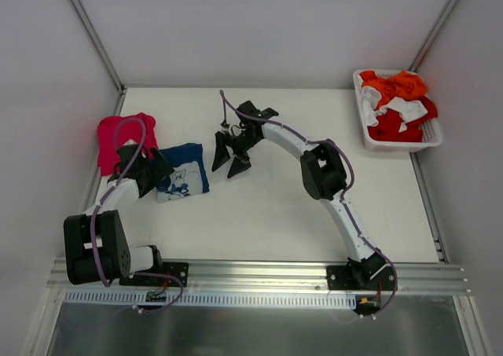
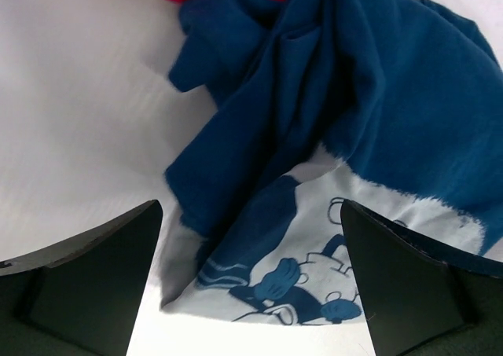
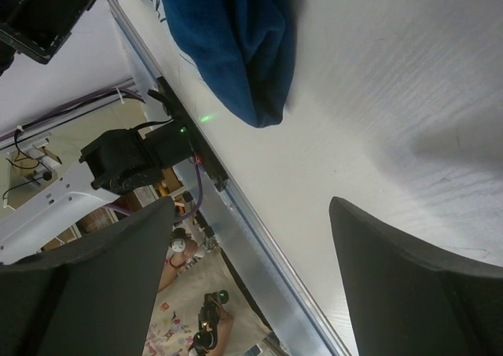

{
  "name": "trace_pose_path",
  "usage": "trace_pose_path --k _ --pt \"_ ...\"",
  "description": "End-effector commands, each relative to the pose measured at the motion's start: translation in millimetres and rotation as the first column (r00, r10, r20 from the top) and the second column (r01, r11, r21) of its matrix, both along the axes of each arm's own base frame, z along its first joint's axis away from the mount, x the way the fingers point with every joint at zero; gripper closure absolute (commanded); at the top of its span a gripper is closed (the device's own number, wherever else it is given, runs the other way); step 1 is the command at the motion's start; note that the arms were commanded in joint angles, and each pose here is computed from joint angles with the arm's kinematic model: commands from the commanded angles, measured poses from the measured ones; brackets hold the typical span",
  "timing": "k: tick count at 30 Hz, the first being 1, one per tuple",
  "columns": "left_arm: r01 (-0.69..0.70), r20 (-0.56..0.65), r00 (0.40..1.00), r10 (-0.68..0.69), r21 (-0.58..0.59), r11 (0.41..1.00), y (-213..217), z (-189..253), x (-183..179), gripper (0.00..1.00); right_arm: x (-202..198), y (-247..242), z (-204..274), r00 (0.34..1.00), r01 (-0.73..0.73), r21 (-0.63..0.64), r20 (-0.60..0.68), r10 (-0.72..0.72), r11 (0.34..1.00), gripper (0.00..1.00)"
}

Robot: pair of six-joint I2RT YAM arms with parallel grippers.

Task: Fold and stack the t-shirts
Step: Put the neatly folded tshirt into the corner of the board with both arms

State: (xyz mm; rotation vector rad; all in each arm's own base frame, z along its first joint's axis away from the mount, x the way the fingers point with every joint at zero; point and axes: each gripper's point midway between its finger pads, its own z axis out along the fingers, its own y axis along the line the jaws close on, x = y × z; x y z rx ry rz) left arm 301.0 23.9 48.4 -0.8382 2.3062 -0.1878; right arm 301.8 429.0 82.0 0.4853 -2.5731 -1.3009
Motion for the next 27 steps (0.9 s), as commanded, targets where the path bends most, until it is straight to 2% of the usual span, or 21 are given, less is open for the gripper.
trace_pose_path --k 1,8,14,18,21,24,27 --pt "0.071 0.077 0.995 -0.061 -0.134 0.988 -22 3 20 0.01 1 14 10 1.0 -0.013 0.069 0.022 0.012 0.997 0.16" --pt "0.077 0.151 0.987 -0.053 -0.156 0.985 -25 10 31 0.01 13 27 20 0.999 0.009 0.138 0.051 -0.016 0.99 0.16" --pt "0.103 0.143 0.986 -0.081 -0.154 0.983 -26 7 30 0.01 14 31 21 0.998 0.02 0.148 0.058 -0.029 0.989 0.16" --pt "0.102 0.097 0.991 -0.097 -0.049 0.994 -11 14 19 0.01 9 26 22 0.997 0.017 0.141 0.066 -0.027 0.99 0.16" --pt "0.116 0.076 0.991 -0.114 -0.017 0.993 -8 20 13 0.01 7 23 25 0.996 0.018 0.133 0.081 -0.029 0.991 0.16" --pt "0.084 0.025 0.996 -0.082 -0.059 0.995 -10 15 6 0.01 3 18 30 0.997 0.03 0.109 0.069 -0.038 0.994 0.16" --pt "0.063 0.025 0.998 -0.061 -0.102 0.993 -14 22 9 0.01 3 13 43 0.993 0.048 0.086 0.103 -0.057 0.995 0.16"
